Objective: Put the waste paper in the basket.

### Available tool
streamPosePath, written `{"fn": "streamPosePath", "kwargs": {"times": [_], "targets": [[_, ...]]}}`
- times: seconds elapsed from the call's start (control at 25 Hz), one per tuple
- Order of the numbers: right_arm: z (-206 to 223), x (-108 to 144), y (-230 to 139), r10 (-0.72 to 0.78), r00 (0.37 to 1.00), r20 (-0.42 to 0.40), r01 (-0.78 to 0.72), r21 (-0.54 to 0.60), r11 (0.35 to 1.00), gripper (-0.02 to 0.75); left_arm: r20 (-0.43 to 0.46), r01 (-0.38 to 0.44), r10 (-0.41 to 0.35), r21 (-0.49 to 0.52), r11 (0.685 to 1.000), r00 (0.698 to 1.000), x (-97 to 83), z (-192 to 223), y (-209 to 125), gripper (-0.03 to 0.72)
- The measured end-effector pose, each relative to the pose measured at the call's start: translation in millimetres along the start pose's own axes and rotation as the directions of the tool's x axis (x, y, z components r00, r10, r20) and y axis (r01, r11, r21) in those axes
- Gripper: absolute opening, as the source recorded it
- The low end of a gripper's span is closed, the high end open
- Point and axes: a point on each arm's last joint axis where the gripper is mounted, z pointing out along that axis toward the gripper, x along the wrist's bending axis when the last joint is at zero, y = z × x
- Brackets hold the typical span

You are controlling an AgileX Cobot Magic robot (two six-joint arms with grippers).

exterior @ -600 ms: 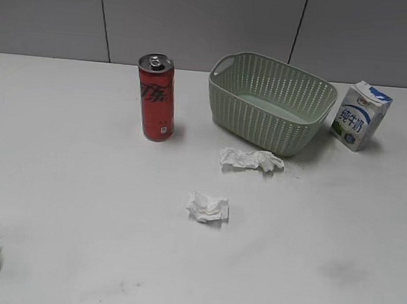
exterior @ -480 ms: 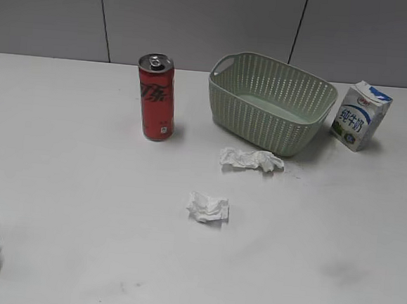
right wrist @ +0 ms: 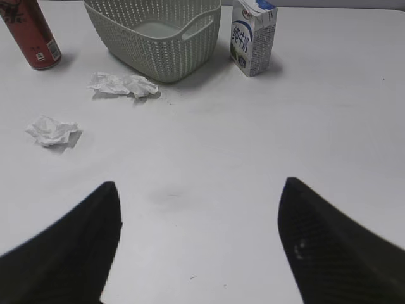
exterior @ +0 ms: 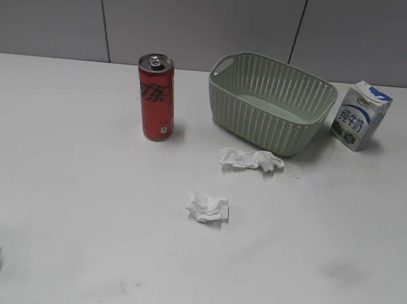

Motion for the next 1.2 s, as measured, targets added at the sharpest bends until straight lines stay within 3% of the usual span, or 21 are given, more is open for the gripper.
{"fn": "streamPosePath", "kwargs": {"times": [1.04,1.12,1.2], "targets": [[0.0,0.0,0.1,0.0,1.0,0.0,0.0,-0.001,1.0,0.583,0.007,0.004,-0.004,0.0,1.0,1.0,-0.6,0.0,0.0,0.225],[0.0,0.0,0.1,0.0,1.0,0.0,0.0,-0.001,1.0,0.583,0.012,0.007,-0.007,0.0,1.0,1.0,-1.1,0.0,0.0,0.243],[0.0,0.0,0.1,0.0,1.0,0.0,0.0,-0.001,1.0,0.583,0.015,0.009,-0.009,-0.001,1.0,1.0,-1.4,0.0,0.1,0.316]]}}
